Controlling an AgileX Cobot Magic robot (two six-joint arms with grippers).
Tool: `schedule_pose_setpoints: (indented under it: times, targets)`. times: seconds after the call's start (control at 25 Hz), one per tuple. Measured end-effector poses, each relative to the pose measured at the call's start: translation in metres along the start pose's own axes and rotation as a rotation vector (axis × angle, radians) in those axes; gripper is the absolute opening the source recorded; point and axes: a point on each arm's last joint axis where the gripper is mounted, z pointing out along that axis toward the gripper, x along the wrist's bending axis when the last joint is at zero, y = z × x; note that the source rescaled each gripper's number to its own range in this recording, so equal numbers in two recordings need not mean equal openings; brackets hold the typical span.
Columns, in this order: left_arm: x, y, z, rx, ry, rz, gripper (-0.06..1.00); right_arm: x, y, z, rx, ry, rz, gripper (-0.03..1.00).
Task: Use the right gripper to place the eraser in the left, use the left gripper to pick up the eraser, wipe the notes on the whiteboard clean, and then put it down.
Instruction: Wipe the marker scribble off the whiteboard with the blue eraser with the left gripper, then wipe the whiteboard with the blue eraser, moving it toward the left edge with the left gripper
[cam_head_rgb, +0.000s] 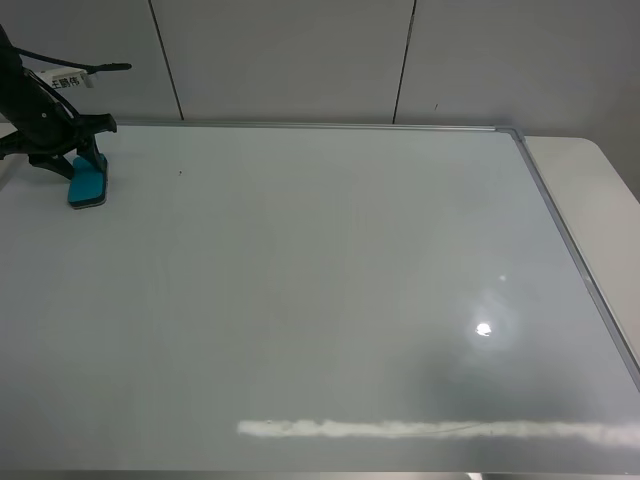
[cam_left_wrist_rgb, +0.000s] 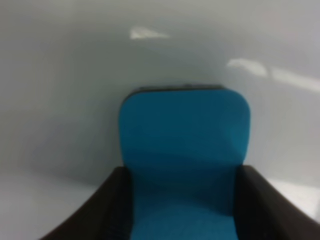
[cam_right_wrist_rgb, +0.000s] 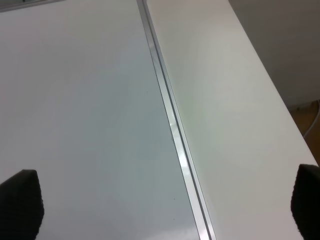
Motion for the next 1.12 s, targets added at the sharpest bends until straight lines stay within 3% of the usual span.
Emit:
schedule_pose_setpoints:
  times: [0.12, 0.24, 0.52, 0.64, 0.92, 1.12]
  targets:
    - [-0.01, -0.001, -0.001, -0.001, 0.013, 0.048, 0.03, 0.0, 0.0, 0.0, 0.0, 0.0, 0.0, 1.0]
    - [-0.035, -0.004, -0.002, 0.008, 0.023, 0.132, 0.03, 0.0, 0.0, 0.0, 0.0, 0.0, 0.0, 1.0]
    - [-0.137, -0.028, 0.0, 0.036, -0.052, 0.335, 0.03, 0.0, 0.0, 0.0, 0.0, 0.0, 0.0, 1.0]
    - [-0.171, -0.039, 0.004, 0.057, -0.074, 0.402, 0.03, 0.0, 0.0, 0.0, 0.0, 0.0, 0.0, 1.0]
    - [-0.226, -0.07, 0.008, 0.094, -0.092, 0.539, 0.03, 0.0, 0.0, 0.0, 0.0, 0.0, 0.0, 1.0]
    - [-0.254, -0.098, 0.003, 0.145, -0.122, 0.63, 0.03, 0.0, 0.0, 0.0, 0.0, 0.0, 0.0, 1.0]
